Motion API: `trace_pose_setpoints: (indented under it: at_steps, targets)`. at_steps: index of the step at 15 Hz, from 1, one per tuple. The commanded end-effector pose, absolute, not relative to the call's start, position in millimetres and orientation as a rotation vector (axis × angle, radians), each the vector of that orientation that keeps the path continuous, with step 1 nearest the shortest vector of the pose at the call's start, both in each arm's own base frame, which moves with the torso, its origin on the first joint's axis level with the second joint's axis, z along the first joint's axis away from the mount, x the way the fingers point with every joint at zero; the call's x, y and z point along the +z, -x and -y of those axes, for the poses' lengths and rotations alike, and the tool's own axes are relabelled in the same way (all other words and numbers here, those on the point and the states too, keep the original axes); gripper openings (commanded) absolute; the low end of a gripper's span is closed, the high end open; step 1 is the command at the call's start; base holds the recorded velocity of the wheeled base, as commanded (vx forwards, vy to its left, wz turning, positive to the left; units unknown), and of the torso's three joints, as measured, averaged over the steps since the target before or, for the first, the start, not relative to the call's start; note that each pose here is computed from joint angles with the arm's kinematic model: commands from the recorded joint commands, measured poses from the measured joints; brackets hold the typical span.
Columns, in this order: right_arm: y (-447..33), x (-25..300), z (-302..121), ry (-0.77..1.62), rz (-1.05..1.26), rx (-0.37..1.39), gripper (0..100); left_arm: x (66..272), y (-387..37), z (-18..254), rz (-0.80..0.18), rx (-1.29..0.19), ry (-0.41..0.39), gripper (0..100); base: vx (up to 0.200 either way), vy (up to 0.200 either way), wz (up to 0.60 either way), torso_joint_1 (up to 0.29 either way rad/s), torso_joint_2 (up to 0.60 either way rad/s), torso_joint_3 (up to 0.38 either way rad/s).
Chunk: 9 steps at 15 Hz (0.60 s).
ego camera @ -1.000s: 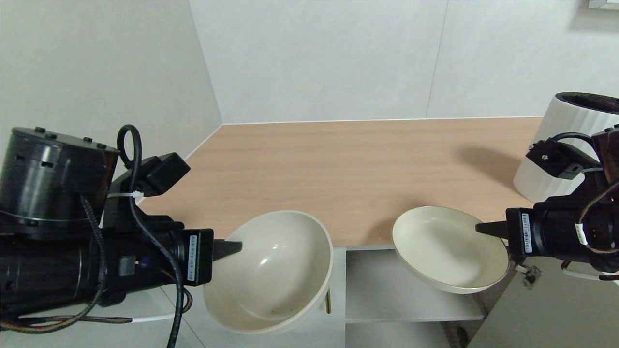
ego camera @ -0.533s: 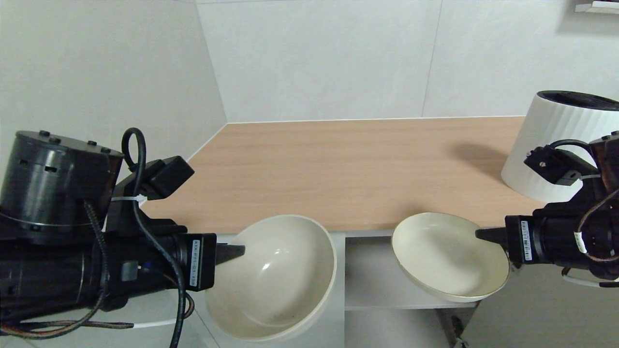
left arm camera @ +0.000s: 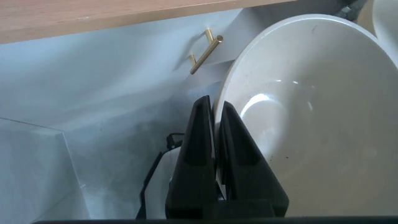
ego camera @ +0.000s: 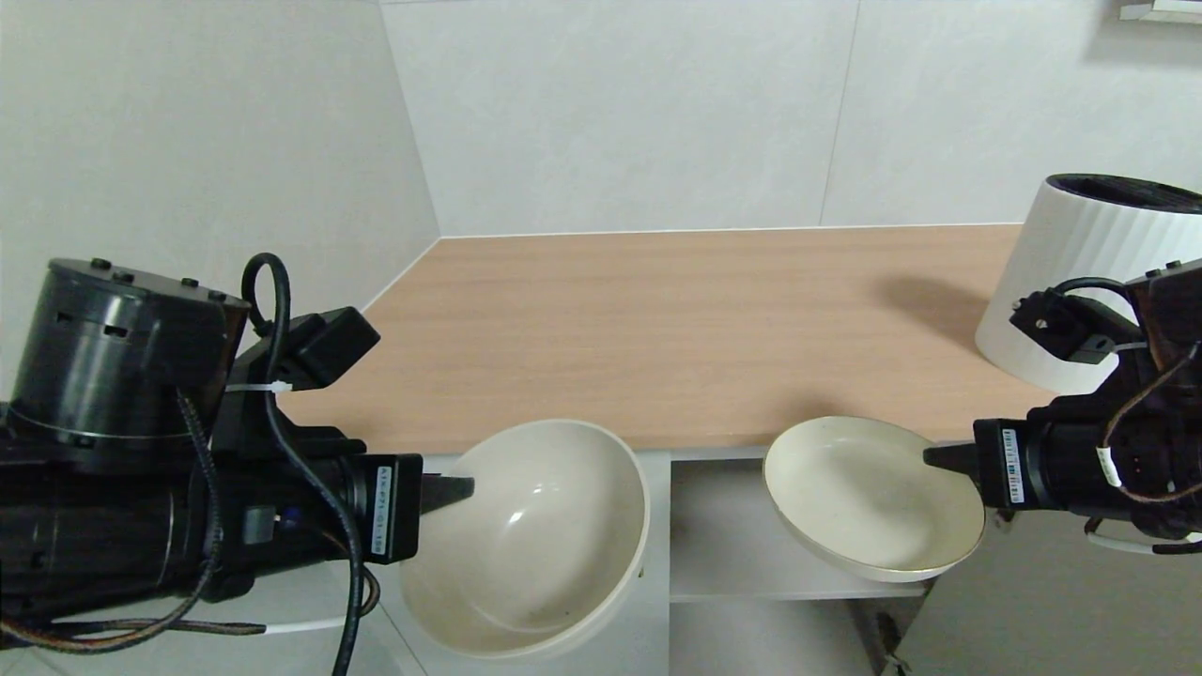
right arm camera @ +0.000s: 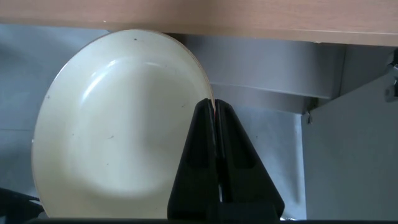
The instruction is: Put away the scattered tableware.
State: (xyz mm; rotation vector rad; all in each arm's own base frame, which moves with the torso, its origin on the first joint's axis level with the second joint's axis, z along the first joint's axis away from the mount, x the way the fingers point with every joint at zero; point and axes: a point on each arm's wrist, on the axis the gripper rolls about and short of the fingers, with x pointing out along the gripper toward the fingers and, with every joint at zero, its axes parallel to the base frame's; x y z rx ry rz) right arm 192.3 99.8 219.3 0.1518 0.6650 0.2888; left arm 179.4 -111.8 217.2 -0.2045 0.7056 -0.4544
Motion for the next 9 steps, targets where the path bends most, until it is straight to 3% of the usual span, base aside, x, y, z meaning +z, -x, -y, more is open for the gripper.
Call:
trace_pose_setpoints:
  at_steps: [1,4,9]
  targets:
    - [-193.3,218.1,-100.3,-0.151,-0.670,0.287,0,215.8,-180.6,112.5,-0.712,-0.453,0.203,0,0.000,0.000,0.00,0.000,0.00,0.000]
    - [-193.2,217.7,-100.2,-0.150,-0.671,0.287,0,215.3,-180.8,112.7,-0.715,-0.452,0.202,0,0.000,0.000,0.00,-0.037,0.11,0.063]
    - [-192.8,216.0,-100.0,-0.147,-0.677,0.288,0,214.7,-181.2,112.5,-0.716,-0.450,0.202,0,0.000,0.000,0.00,-0.156,0.42,0.258]
